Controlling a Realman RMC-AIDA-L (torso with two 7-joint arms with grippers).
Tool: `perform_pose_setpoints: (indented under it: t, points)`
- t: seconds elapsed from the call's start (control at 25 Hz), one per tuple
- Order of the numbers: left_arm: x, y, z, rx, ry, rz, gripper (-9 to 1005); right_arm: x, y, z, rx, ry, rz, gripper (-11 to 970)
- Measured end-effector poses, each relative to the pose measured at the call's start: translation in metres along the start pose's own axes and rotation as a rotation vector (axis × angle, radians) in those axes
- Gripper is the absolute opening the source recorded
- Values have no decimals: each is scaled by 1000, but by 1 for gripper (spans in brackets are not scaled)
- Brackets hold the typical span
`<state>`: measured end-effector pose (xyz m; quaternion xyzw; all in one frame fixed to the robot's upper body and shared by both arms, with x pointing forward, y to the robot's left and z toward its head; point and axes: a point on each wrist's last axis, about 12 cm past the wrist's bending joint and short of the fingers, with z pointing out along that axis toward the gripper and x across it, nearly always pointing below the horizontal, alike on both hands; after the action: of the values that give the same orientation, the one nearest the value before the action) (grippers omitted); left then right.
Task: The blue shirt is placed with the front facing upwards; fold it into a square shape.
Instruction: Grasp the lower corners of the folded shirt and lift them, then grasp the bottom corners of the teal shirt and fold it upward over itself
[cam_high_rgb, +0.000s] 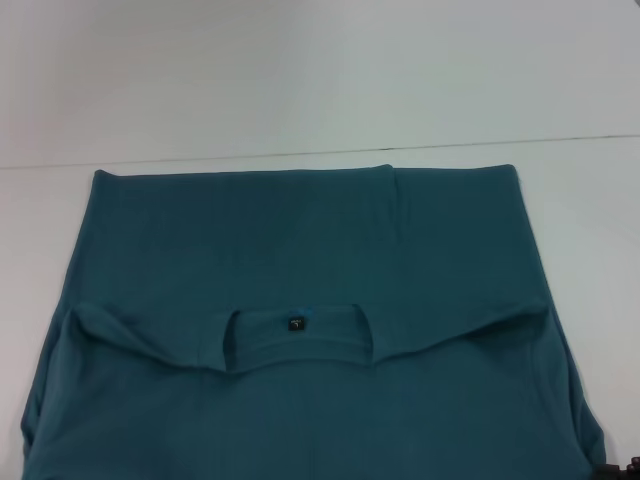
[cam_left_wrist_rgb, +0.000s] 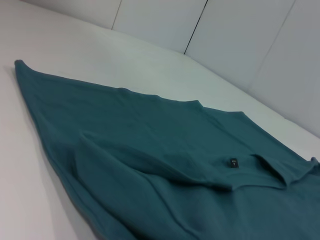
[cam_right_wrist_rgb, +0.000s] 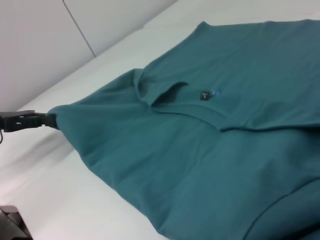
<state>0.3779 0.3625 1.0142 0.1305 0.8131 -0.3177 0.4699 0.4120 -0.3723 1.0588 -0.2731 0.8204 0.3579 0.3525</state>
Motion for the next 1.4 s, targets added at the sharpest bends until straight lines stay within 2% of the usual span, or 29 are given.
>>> perform_pose_setpoints:
  t: [0.72, 1.12, 1.4]
  points:
    - [10, -5, -12, -9, 5, -30, 51, 11, 2, 3, -22, 62, 22, 32]
    - [10, -6, -17, -9, 1, -36, 51, 20, 8, -11, -9, 24, 42, 31]
    - [10, -4, -20, -16, 15, -34, 51, 16, 6, -7, -9, 17, 30, 31]
